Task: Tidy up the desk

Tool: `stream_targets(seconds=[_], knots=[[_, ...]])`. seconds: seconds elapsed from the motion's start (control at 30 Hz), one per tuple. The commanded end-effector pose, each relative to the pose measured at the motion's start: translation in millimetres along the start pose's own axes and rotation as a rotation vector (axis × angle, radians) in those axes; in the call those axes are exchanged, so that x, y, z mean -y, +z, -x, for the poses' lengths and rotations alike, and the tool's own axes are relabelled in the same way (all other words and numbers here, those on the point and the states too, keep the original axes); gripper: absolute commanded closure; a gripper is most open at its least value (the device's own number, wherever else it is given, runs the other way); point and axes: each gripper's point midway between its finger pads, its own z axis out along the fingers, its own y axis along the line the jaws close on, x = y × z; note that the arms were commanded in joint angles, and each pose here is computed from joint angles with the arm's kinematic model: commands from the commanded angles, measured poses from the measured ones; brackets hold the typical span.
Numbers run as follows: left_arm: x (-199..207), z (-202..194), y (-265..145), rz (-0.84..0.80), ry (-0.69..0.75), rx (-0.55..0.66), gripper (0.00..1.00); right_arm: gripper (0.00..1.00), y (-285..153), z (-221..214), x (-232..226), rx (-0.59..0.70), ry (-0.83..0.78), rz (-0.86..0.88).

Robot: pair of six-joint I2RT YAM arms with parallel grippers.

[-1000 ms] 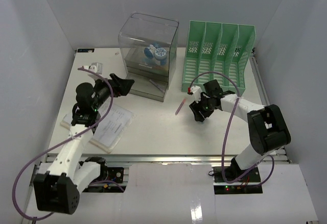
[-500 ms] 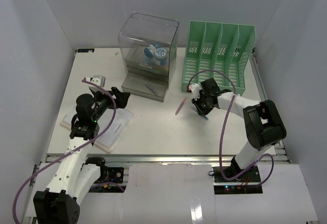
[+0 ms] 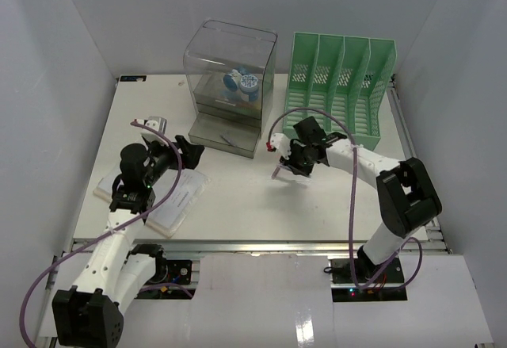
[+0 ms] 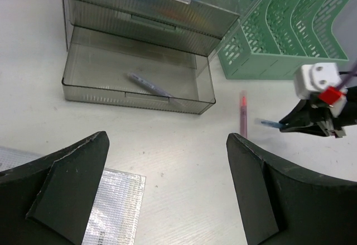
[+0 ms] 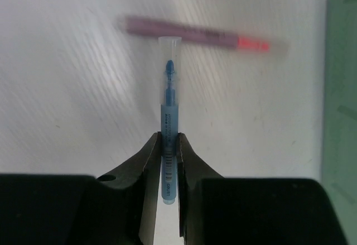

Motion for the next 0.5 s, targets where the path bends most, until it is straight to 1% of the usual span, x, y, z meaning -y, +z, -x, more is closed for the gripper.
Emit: stream_targets(seconds=[0.0,0.07,0.1,0.13,0.17,0.27,0.4,0.43,0.47], knots=[[3,-1,2,-0.018,-0.003,-0.045,0.02,0.92,-29,105,-4,0.197,-0.350,-0.001],[-3,2,1,0.020,0.005,-0.035,0.02,0.92,-36,156,15,0.252,-0.381,-0.039],[-5,2,0,0.033,0.009,-0.031,0.02,0.92,-15,160,16,0.223,-0.376,-0.011],[-7,3,-1,0.045,0.014,-0.024,0.02,0.92,-10,170,21,0.219,-0.365,-0.010],[-9,5,-4,0.064,0.018,-0.012,0.02,0.92,-1,190,29,0.234,-0.367,-0.025],[-14,9,-8,0.095,0.028,0.013,0.02,0.91,16,230,43,0.278,-0.336,-0.060],[-13,8,-7,0.090,0.031,0.009,0.02,0.89,33,264,64,0.325,-0.259,-0.139],[-12,8,-7,0.080,0.030,0.006,0.02,0.87,36,268,69,0.332,-0.244,-0.158],[-10,6,-6,0.070,0.029,0.001,0.02,0.84,39,268,73,0.331,-0.235,-0.178]])
